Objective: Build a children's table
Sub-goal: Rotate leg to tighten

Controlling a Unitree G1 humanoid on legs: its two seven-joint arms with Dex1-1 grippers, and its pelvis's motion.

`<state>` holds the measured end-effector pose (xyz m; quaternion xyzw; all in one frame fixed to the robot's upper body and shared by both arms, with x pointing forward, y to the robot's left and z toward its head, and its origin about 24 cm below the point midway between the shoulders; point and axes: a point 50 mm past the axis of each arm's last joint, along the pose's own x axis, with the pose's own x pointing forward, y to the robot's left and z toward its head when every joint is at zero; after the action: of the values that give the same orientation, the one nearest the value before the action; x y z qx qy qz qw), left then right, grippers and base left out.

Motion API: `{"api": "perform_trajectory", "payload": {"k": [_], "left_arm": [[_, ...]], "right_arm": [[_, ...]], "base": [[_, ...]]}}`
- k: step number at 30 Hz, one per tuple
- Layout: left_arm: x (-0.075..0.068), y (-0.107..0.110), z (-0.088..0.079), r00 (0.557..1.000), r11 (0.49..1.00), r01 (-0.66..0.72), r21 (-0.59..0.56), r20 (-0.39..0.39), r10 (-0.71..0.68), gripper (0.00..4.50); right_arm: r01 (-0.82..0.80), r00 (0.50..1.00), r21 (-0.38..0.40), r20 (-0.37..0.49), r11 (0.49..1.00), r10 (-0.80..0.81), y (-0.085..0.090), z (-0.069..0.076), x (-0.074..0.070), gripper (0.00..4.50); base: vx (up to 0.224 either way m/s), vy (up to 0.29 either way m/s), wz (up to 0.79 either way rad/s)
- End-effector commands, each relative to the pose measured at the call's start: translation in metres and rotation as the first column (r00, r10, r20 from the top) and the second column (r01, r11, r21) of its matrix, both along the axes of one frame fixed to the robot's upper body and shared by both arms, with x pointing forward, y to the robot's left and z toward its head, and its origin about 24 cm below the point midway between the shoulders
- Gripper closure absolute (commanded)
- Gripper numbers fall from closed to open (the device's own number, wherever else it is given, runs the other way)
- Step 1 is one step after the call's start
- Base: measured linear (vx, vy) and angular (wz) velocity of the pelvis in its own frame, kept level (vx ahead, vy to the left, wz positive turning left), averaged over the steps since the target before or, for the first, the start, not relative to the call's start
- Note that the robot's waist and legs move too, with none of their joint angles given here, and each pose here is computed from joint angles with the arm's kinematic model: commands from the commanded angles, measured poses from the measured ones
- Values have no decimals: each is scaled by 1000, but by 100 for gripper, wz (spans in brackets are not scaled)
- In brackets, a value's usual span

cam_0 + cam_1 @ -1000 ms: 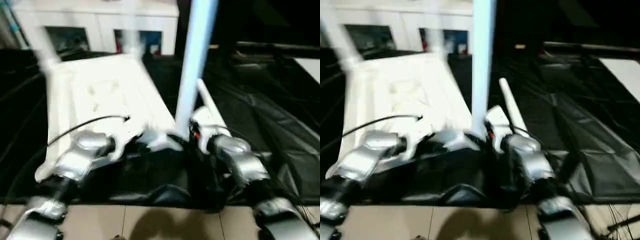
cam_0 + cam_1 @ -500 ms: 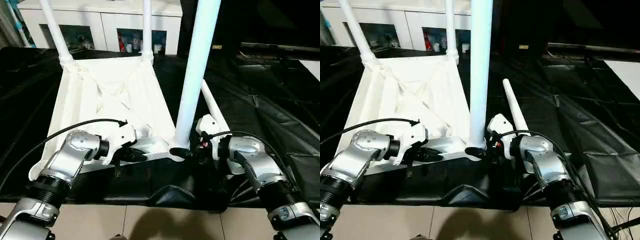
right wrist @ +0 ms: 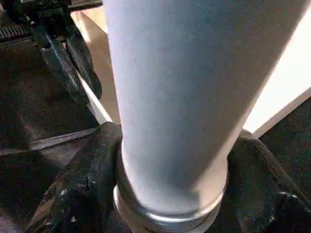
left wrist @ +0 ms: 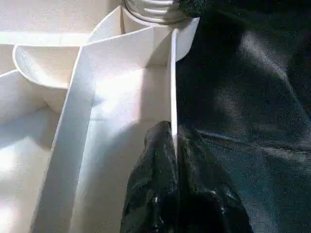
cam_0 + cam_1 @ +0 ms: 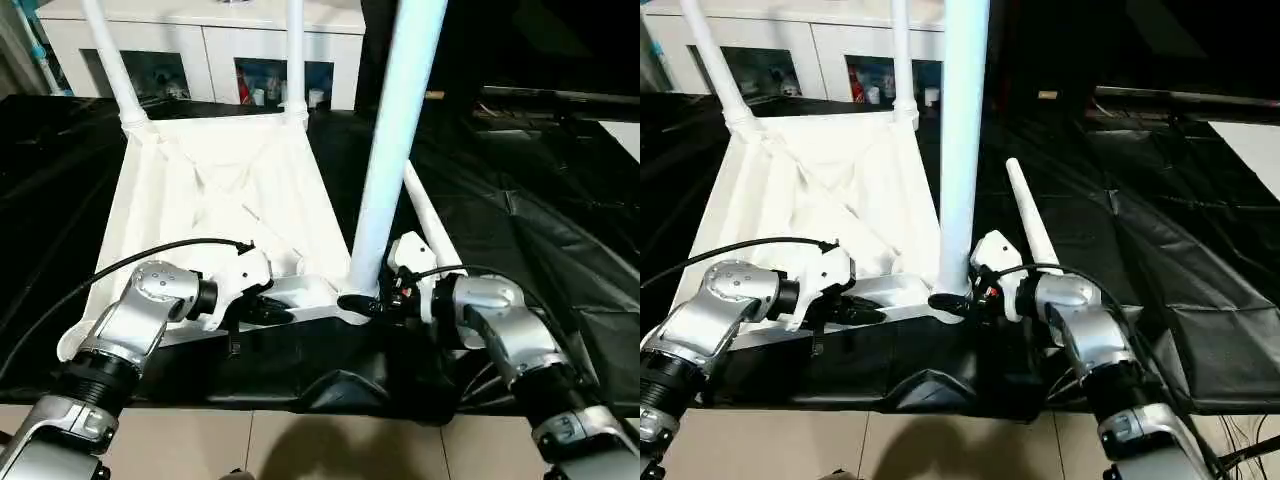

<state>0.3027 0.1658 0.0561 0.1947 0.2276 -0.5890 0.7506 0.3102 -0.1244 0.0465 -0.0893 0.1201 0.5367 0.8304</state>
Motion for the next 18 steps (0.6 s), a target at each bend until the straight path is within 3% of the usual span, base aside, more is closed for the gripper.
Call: {"api": "perform_trajectory", "payload": {"k": [1, 4, 8, 12, 13, 14, 18], "left_arm": [[-1, -8, -1, 1000, 998, 17, -53, -13, -18, 450], [5, -12, -3, 999, 999, -35, -32, -3, 35, 450], [21, -24, -2, 982, 982, -185, -45, 35, 186, 450], [40, -44, -2, 922, 922, -381, -65, 53, 384, 450], [41, -45, -2, 918, 918, -391, -65, 52, 394, 450], [45, -52, -3, 894, 894, -443, -68, 46, 446, 450], [51, -66, -3, 864, 864, -499, -61, 45, 502, 450]], "right_arm": [[23, 1000, -18, -16, 1000, -24, -1, -7, -2, 179], [124, 992, -8, -20, 992, -124, 0, -12, 3, 181], [368, 928, 24, -67, 930, -366, 9, -16, 17, 181], [633, 767, 2, -141, 774, -626, 23, -26, 29, 181], [646, 755, -2, -146, 763, -639, 23, -26, 30, 181], [715, 686, -23, -173, 699, -707, 27, -29, 33, 181], [780, 605, -59, -185, 623, -775, 38, -30, 39, 181]], "base": [[0, 0, 0], [0, 0, 0], [0, 0, 0], [0, 0, 0], [0, 0, 0], [0, 0, 0], [0, 0, 0]]}}
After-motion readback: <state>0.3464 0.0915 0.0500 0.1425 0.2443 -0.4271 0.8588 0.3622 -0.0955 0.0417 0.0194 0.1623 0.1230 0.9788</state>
